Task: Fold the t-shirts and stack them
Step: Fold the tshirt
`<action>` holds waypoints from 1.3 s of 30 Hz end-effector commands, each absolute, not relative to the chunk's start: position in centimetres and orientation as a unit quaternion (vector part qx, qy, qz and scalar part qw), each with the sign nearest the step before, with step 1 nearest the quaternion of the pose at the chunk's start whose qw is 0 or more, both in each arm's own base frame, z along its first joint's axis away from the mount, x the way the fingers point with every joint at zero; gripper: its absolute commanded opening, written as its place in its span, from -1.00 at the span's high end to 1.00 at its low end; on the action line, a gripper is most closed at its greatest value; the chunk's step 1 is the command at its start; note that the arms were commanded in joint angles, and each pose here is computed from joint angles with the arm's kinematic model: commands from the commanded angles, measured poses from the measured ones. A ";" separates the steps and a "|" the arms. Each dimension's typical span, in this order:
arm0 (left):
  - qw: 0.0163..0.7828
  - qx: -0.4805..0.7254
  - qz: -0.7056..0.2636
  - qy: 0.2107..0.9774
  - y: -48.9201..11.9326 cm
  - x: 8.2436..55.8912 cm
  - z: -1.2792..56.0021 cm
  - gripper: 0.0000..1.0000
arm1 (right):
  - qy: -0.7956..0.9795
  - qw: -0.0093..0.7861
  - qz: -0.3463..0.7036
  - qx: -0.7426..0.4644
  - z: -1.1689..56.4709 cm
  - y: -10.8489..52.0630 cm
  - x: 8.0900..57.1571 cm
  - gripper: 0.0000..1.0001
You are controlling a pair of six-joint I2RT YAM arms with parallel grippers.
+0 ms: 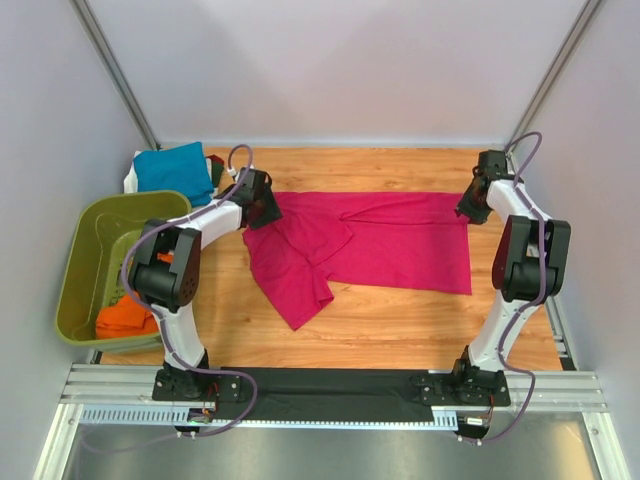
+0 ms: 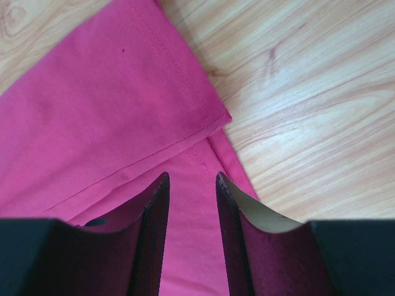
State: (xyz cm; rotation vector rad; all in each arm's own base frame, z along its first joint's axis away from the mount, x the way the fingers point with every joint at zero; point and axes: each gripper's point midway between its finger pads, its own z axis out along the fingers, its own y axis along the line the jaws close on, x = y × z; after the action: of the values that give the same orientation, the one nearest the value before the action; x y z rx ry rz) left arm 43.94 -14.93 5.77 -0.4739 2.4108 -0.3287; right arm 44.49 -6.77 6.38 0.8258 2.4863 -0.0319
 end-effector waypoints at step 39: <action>0.328 -0.175 -0.169 0.913 -17.2 46.1 5.5 -0.06 | 0.882 0.303 0.011 0.360 5.6 -9.9 48.5 0.23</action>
State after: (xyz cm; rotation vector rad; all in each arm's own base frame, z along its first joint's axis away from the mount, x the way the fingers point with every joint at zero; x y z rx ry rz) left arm 44.91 -16.31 3.55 -0.4821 2.4484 -0.3866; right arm 46.94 -9.76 3.44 0.9542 2.4262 -0.0088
